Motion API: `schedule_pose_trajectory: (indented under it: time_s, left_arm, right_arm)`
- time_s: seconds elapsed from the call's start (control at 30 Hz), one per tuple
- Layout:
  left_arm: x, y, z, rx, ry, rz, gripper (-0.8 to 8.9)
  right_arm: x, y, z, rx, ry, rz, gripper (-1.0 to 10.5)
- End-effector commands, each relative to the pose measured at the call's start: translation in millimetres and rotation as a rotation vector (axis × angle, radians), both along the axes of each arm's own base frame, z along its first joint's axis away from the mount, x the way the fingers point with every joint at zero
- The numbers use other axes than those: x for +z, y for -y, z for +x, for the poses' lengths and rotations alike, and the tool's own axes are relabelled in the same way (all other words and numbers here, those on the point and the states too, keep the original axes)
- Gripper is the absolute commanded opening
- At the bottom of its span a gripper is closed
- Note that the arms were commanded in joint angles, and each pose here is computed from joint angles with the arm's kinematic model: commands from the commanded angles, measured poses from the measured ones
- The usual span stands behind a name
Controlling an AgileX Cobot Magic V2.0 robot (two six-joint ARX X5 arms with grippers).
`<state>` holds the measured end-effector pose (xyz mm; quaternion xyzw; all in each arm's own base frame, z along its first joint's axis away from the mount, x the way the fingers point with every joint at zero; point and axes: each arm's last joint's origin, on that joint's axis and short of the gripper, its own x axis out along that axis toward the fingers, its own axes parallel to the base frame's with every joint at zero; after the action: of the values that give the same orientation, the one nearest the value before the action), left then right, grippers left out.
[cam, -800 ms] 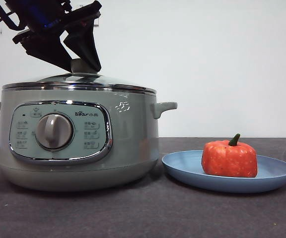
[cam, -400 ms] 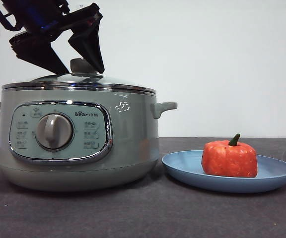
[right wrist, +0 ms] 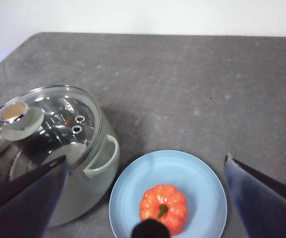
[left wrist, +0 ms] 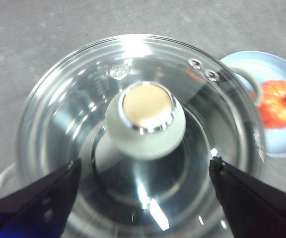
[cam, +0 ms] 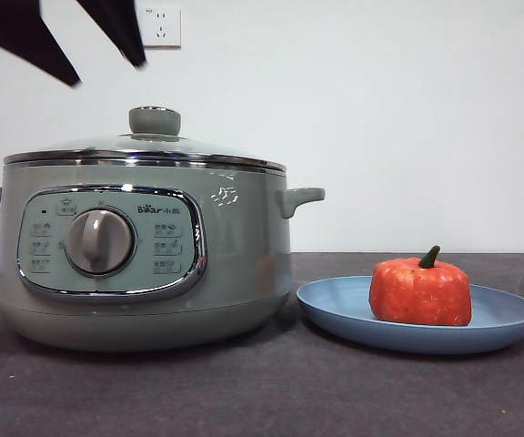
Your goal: Take the pumpkin out from the steamer,put the pumpkin in the blue plate,close the lid
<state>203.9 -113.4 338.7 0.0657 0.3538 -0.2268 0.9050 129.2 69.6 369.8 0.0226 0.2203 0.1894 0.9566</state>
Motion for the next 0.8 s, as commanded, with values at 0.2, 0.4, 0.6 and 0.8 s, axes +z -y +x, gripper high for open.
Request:
schedule_pose_trajectory:
  time_s: [0.2,0.4,0.6,0.8]
  left_arm:
    - [26.4,-17.1,-35.2,-0.036,0.092,-0.020,-0.08]
    - [35.0,-32.0,-59.5,-0.037,0.191,-0.008,-0.09]
    - [13.4,-44.8,-80.3,-0.010,0.266,-0.033,-0.09]
    - [-36.0,-56.6,-99.6,0.013,0.313,-0.046,-0.09]
  right_arm:
    - [-3.7,-0.4,-0.4,0.010,-0.013,-0.029,0.8]
    - [-7.1,1.2,-6.5,-0.006,0.027,-0.026,-0.1]
    - [-34.3,2.2,-15.7,-0.020,0.105,-0.003,-0.1]
    - [-73.5,2.7,-24.8,0.007,0.196,0.060,-0.1]
